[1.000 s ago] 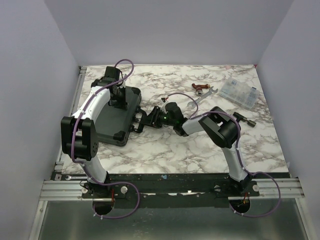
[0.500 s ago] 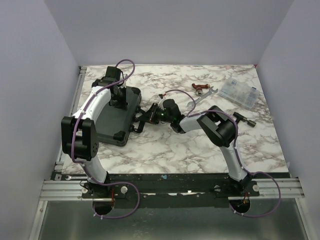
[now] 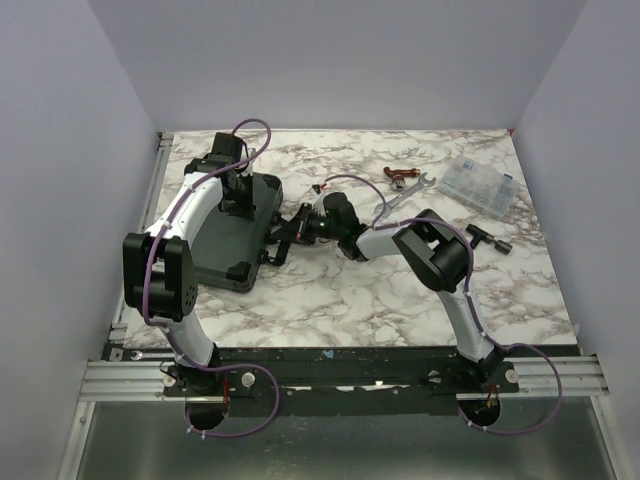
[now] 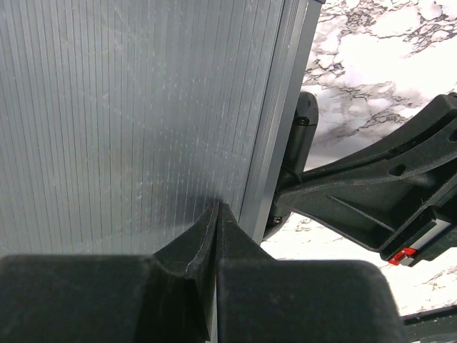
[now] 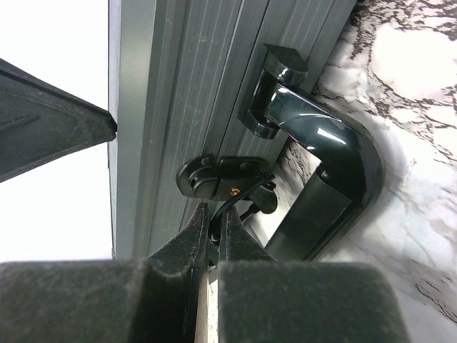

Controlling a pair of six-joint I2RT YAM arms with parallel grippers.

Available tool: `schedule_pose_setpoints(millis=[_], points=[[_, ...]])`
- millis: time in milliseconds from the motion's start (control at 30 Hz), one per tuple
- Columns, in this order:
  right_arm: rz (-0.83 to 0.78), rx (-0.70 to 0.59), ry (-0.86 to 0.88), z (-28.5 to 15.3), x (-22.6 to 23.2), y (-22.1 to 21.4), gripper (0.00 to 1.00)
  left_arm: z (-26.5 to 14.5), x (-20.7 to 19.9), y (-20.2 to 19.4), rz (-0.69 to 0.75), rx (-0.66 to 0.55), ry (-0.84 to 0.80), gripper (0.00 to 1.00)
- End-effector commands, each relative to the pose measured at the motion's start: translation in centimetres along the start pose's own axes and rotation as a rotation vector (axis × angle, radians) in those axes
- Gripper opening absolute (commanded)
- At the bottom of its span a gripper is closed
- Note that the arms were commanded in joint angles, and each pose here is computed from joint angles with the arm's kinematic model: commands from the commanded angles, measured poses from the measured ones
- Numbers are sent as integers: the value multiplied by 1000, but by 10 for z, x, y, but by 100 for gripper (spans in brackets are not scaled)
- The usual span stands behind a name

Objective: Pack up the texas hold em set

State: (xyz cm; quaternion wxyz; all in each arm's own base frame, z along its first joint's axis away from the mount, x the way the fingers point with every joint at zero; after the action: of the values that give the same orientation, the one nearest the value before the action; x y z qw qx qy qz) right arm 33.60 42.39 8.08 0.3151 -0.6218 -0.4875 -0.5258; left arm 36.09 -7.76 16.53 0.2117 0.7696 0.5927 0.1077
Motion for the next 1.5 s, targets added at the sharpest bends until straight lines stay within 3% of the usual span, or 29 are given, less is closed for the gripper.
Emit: schedule_pose_setpoints(millis=[0,567,1200,1467], points=[[-87,30,109,14,25,-1,4,19,12,-37,12,189,76,0],[-61,61,159,12,47,-3,17,20,12,-37,17,193,85,0],[-42,44,62,16,66,2,42,20,12,-36,19,193,81,0],[-115,65,27,27,74,-5,40,21,11,-38,19,199,77,0]])
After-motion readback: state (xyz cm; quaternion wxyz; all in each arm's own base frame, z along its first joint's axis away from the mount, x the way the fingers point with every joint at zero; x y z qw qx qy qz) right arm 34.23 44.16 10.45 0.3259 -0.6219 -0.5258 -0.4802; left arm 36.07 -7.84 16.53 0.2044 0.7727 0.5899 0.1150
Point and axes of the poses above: each gripper's point midway between its finger pads, its own z axis out along the fingers, its own x axis along the line the jaws close on, y = z × x, the point moved 5 cm from there along -z, back along the fingers, and after that the axes turned 14 degrees about z, right-handed, at the moved point
